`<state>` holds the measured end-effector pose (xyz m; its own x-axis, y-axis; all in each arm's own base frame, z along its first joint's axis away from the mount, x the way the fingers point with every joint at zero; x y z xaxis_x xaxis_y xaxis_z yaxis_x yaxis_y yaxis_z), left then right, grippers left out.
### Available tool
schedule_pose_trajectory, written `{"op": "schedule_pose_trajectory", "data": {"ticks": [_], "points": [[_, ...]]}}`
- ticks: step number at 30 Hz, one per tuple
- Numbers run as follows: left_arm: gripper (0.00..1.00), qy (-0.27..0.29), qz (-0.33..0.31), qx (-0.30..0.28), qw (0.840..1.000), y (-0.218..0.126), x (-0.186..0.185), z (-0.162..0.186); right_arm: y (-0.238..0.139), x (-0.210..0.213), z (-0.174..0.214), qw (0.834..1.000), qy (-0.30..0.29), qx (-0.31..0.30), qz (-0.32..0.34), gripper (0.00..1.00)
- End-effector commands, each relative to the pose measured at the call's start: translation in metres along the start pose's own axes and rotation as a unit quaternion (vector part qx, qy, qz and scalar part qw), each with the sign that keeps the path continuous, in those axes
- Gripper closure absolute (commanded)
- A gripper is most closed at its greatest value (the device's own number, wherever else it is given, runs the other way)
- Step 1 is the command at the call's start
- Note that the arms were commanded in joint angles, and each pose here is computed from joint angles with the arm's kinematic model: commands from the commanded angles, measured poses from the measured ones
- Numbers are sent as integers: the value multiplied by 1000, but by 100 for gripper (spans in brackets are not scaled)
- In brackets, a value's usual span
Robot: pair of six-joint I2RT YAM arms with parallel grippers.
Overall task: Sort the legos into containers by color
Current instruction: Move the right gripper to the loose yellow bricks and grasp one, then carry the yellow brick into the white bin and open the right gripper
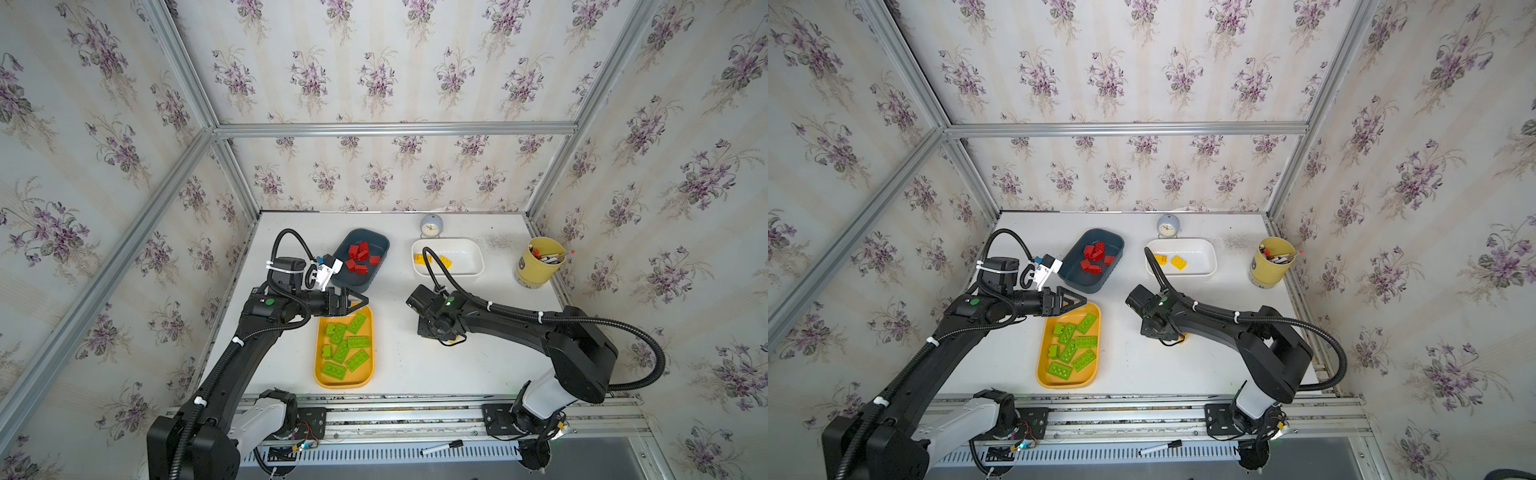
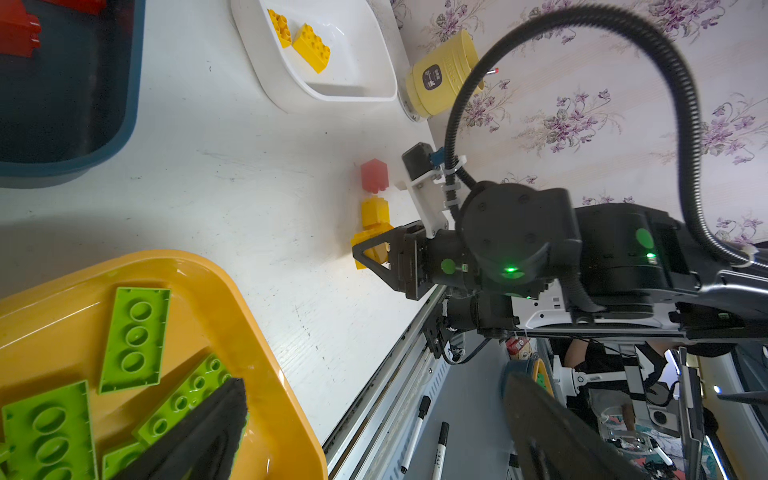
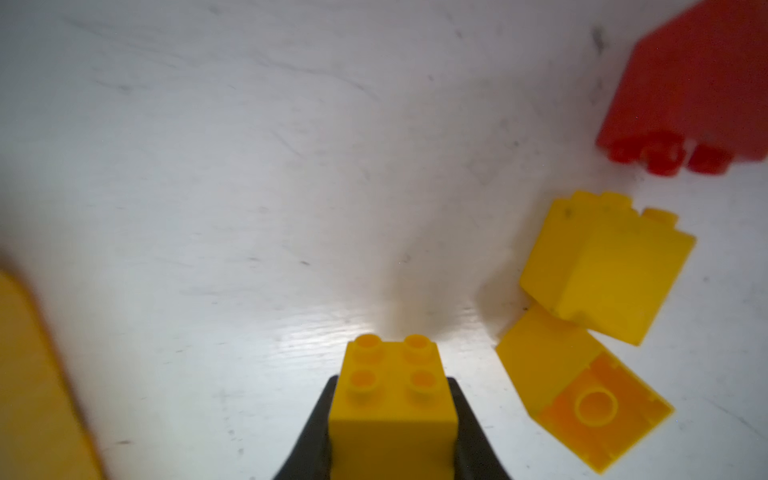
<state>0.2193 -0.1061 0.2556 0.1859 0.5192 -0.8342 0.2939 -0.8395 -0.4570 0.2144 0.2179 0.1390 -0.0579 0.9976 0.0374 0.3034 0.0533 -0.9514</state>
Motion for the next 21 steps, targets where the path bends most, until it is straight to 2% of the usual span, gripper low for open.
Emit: {"op": "schedule_pose_trajectory", "data": {"ticks": [1,5,9,18,21], "points": [[1,15,10,-7,1000,-3,-2,-2,-25,16,-23,997,-51,-38,-33,77],[1,10,7,-11,1000,-4,-1,-5,-43,38,-53,992,-65,-71,-82,77],[1,10,5,-18,1000,-7,-3,-6,-44,31,-80,991,-55,-87,-87,78],[1,6,4,-20,1000,-7,-4,-8,-29,-27,-147,993,-26,-112,-37,78],[1,6,4,-22,1000,-8,-5,-10,-15,-58,-168,994,5,-111,-24,78]]}}
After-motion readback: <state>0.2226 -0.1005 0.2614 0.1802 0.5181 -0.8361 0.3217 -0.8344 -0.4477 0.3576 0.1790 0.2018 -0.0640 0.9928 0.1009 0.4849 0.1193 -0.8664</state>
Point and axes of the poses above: each gripper's point midway between its finger pads, its own y axis out along the fingers, its own x axis along the line the jaws close on, z = x × y, the point moved 8 cm from there along -y, back along the fingers, and after that the axes turned 12 degrees about -y, right-handed, at the moved point
